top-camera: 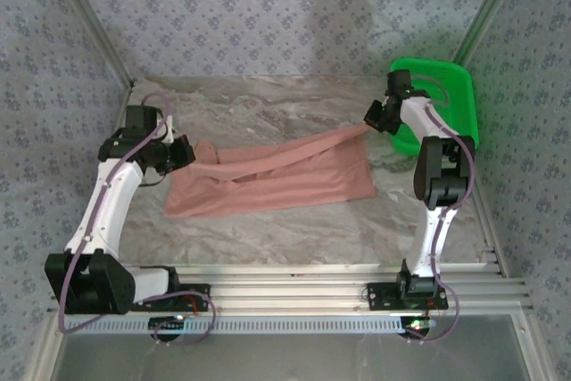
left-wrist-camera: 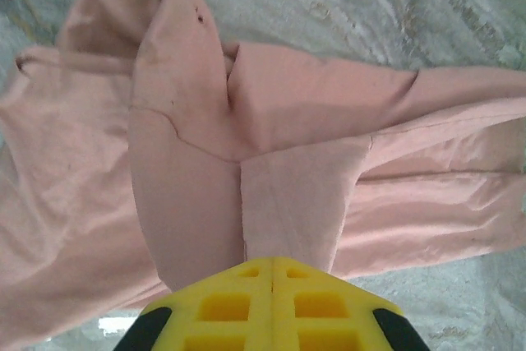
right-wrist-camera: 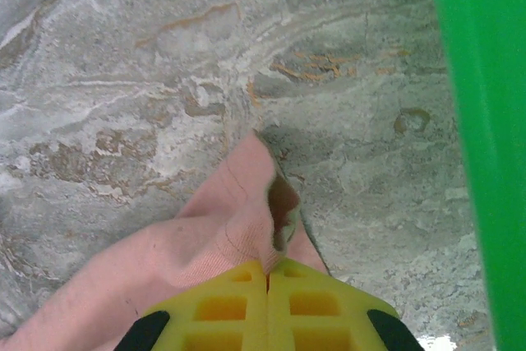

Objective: Fold and stack the t-shirts

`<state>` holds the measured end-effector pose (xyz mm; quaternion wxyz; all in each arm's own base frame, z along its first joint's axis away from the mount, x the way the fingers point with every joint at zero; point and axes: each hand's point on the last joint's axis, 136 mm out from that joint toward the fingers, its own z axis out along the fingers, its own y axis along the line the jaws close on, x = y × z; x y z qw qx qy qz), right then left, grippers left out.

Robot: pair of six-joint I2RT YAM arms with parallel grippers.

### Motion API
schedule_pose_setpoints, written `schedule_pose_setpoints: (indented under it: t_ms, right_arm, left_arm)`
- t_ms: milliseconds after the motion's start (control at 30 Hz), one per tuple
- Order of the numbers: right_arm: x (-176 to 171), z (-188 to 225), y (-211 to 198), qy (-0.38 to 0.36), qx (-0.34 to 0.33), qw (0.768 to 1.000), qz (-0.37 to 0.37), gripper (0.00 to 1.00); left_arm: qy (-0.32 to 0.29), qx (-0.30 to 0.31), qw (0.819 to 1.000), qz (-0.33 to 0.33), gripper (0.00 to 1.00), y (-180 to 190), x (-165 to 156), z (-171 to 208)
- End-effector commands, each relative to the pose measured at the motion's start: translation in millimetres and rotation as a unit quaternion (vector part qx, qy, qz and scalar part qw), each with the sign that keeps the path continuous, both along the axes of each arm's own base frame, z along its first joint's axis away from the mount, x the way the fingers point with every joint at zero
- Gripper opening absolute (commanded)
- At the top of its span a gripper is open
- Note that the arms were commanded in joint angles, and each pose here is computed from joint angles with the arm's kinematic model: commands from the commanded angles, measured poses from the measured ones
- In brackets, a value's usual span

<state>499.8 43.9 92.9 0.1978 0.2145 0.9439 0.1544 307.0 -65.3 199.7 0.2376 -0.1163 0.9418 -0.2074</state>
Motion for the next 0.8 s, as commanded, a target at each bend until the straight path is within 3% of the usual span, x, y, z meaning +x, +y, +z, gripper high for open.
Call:
schedule_pose_setpoints:
  t_ms: [0, 300, 433, 567, 767]
  right_arm:
    - [-4, 16, -3, -0.018, -0.001, 1.000, 0.002, 0.00]
    - [-20, 3, -1, 0.003, 0.004, 1.000, -0.001, 0.00]
    - [-20, 2, 1, 0.003, 0.008, 1.000, 0.003, 0.00]
    - [-9, 14, 9, -0.021, 0.019, 1.000, 0.013, 0.00]
    - [9, 28, 18, -0.040, 0.023, 0.999, 0.027, 0.00]
  left_arm:
    - [-0.020, -0.016, 1.000, -0.001, 0.00, -5, -1, 6]
    - [0.012, 0.014, 1.000, 0.014, 0.00, 7, -10, -28]
    - [-0.004, 0.028, 0.999, 0.028, 0.00, 18, 1, -17]
    - [-0.048, 0.060, 0.997, 0.028, 0.00, 28, 37, 22]
    - [-0.120, 0.130, 0.984, 0.013, 0.00, 43, 116, 78]
